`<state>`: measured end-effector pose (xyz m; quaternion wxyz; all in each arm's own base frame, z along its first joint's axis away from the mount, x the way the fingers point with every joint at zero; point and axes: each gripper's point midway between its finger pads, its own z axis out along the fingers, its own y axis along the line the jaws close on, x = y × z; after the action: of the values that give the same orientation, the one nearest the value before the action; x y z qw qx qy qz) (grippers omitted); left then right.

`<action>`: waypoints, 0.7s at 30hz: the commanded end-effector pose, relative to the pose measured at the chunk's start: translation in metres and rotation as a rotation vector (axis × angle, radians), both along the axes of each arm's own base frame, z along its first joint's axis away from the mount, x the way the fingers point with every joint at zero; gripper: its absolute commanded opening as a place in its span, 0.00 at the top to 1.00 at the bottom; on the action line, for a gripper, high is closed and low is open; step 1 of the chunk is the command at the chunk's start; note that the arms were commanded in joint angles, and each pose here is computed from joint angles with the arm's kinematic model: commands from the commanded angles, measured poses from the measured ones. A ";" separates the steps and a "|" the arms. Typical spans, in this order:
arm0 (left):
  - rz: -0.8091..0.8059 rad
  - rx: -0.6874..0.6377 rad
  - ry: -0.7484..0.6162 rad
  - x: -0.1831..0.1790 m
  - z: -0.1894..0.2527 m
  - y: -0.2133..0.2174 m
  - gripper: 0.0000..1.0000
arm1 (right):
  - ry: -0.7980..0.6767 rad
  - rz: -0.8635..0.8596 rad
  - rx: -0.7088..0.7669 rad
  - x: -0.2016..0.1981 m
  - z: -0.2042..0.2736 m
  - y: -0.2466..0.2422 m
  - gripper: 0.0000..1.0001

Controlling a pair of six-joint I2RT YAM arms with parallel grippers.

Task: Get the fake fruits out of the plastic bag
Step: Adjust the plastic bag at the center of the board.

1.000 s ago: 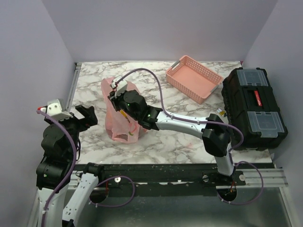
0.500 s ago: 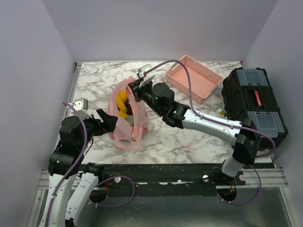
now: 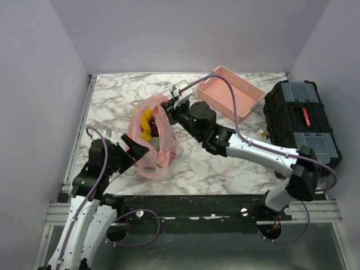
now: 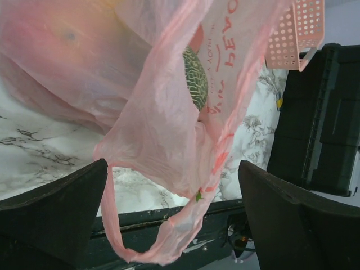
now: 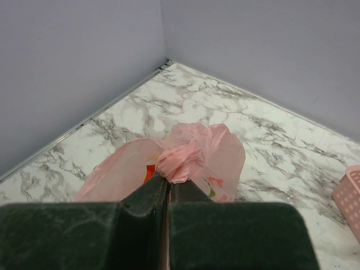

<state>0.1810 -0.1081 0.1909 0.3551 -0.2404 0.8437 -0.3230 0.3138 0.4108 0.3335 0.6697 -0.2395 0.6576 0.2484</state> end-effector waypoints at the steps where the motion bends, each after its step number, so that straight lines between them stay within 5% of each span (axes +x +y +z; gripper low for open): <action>1: -0.007 -0.123 0.004 0.023 -0.013 -0.019 0.01 | -0.019 -0.008 0.028 -0.006 0.017 -0.014 0.99; 7: -0.039 -0.074 0.019 0.043 -0.034 -0.022 0.05 | -0.021 -0.042 0.023 -0.009 0.023 -0.031 0.99; 10: -0.118 -0.094 -0.013 0.048 -0.033 -0.034 0.27 | -0.030 -0.067 0.022 -0.012 0.025 -0.043 0.99; 17: -0.204 -0.011 -0.105 0.070 0.000 -0.033 1.00 | -0.048 -0.232 -0.027 0.009 0.021 -0.088 0.99; 21: -0.185 0.052 -0.193 0.096 0.047 -0.014 1.00 | -0.035 -0.301 -0.023 0.030 0.027 -0.116 0.99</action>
<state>0.2521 -0.1340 0.1786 0.3385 -0.1789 0.8517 -0.3579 0.3243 0.3332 0.3502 0.6975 -0.1891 0.6684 0.1762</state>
